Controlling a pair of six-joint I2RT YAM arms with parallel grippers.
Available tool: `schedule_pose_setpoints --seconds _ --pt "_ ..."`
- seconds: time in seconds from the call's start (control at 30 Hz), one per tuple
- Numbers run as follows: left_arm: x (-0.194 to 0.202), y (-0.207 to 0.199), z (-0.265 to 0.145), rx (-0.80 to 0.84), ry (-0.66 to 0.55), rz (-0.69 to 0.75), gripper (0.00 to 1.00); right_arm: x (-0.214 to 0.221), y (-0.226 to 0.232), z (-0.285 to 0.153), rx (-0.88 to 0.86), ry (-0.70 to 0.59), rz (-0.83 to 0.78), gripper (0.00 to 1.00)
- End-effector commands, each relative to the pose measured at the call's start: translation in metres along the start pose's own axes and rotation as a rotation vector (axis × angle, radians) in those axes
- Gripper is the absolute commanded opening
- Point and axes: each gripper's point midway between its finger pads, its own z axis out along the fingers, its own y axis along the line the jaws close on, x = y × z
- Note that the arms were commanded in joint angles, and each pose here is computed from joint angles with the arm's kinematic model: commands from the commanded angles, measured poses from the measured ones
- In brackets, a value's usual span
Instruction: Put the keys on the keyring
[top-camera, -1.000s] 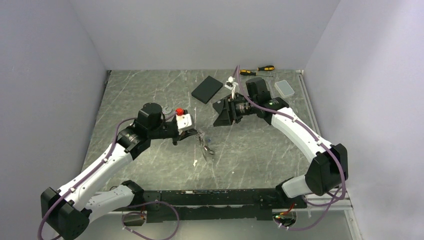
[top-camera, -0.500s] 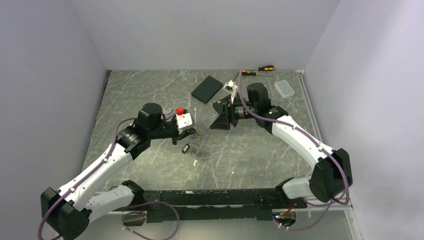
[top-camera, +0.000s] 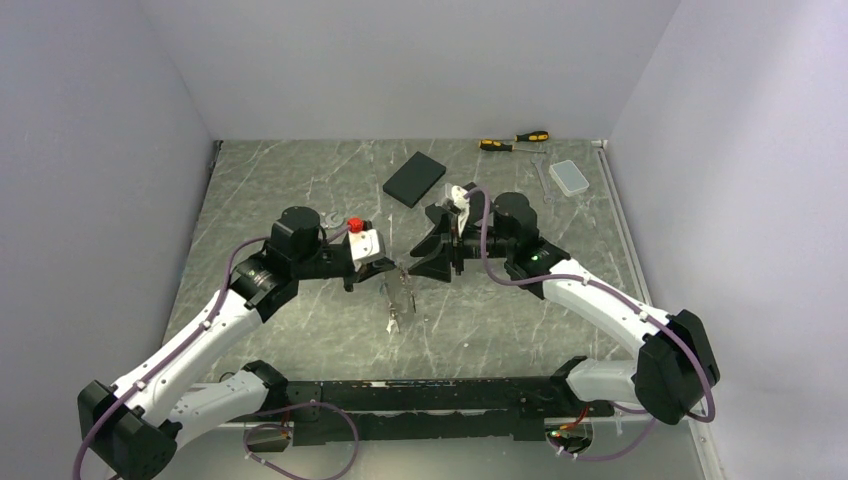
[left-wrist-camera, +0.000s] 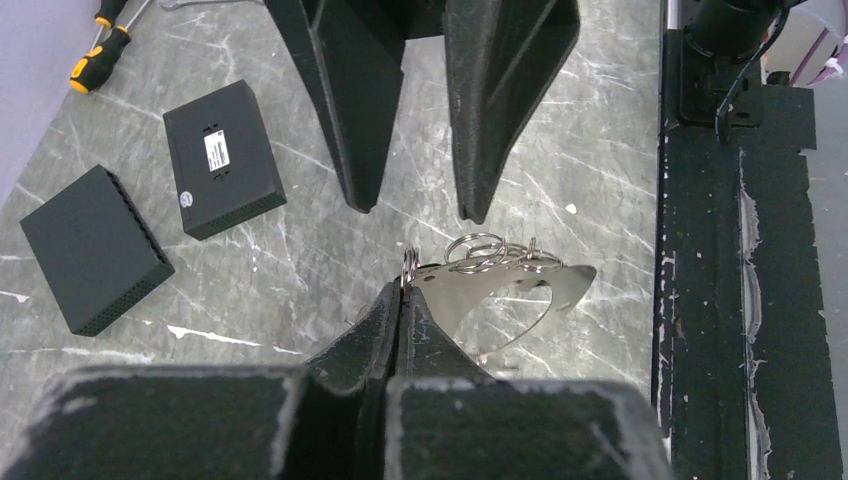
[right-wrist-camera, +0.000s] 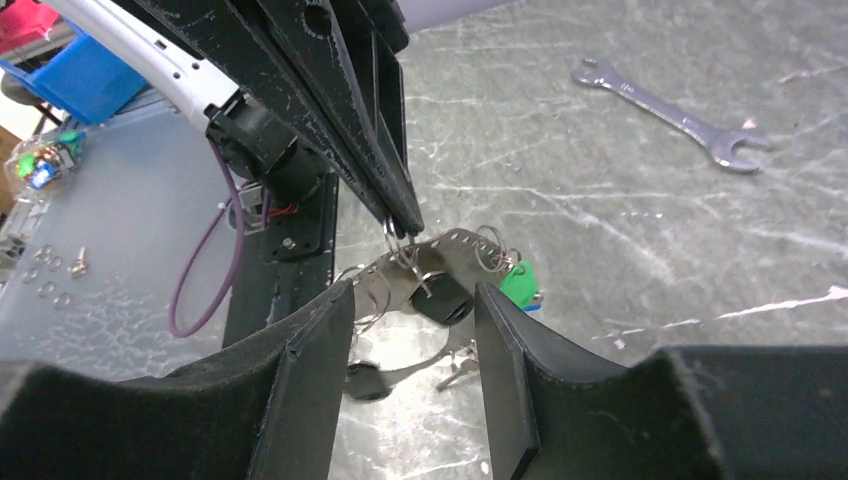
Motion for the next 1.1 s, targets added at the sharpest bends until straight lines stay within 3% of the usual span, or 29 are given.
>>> schedule_pose_setpoints --seconds 0.0,0.2,0.47,1.07 --pt "-0.037 -0.002 -0.005 0.021 -0.117 0.069 0.00 -0.033 0.000 0.002 -0.002 -0.095 -0.182 0.50" --pt "-0.037 -0.003 -0.006 0.024 -0.119 0.071 0.00 -0.031 0.001 0.003 -0.025 -0.097 -0.227 0.41" --pt "-0.035 -0.002 -0.005 0.018 -0.112 0.063 0.00 -0.013 0.009 0.016 -0.064 -0.041 -0.310 0.39" --pt "-0.036 -0.001 -0.005 0.014 -0.112 0.064 0.00 -0.005 -0.003 0.020 -0.030 -0.029 -0.310 0.29"
